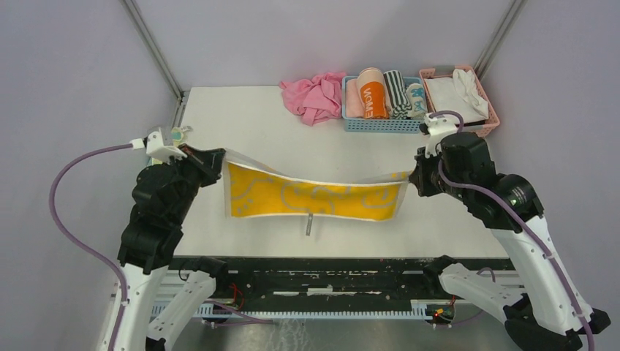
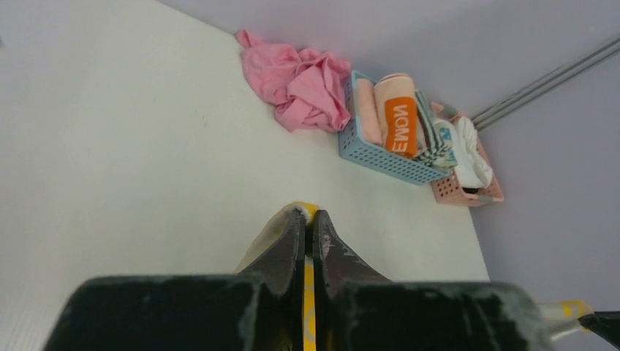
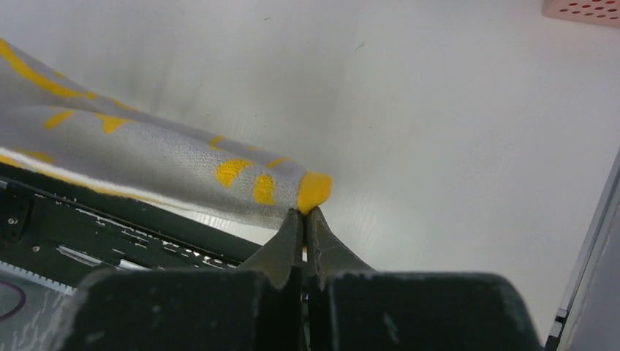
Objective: Roll the towels
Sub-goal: Flatten out the towel at the center of the board.
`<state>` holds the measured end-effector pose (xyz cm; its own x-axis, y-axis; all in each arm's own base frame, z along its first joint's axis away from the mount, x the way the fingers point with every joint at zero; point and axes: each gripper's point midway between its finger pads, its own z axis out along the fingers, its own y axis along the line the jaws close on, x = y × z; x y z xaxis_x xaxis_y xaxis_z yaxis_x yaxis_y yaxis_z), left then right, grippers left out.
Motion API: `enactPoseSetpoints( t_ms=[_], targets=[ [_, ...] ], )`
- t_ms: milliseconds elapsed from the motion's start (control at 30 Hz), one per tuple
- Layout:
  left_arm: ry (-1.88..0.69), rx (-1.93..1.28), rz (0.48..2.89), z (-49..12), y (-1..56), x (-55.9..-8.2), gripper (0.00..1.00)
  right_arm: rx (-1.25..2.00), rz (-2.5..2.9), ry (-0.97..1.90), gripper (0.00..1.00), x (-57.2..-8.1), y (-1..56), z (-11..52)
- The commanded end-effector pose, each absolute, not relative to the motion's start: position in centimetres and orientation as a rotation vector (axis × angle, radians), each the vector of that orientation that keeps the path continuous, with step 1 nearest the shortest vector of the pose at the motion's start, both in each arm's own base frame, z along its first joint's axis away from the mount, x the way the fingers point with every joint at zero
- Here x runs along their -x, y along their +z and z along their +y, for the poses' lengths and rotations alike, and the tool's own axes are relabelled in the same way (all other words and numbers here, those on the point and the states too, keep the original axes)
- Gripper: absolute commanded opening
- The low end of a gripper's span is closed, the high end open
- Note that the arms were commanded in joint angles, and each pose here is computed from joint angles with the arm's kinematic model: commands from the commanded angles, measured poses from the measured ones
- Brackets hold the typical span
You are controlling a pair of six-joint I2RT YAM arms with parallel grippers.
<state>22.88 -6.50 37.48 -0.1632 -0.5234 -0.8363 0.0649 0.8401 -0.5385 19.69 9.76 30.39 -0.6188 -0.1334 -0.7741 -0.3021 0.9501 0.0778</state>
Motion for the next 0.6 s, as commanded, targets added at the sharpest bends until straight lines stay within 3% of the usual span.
enactPoseSetpoints(
  t_ms=[0,167,333,567],
  targets=[
    [-0.534,0.445,1.807,-7.3,31.4,-25.0,0.03,0.277,2.320,0.177,0.01,-21.2,27.9,9.7],
    [-0.506,0.535,1.908,-8.4,23.8,-29.4,0.03,0.206,2.400,0.041,0.01,-27.2,22.5,9.9],
    [-0.484,0.630,1.979,-9.1,17.7,-35.0,0.03,0.073,2.564,0.227,0.00,-34.0,14.9,11.3],
    [-0.517,0.748,2.052,-8.5,11.6,-40.1,0.03,-0.086,2.634,0.384,0.00,-40.2,10.4,11.0]
  ],
)
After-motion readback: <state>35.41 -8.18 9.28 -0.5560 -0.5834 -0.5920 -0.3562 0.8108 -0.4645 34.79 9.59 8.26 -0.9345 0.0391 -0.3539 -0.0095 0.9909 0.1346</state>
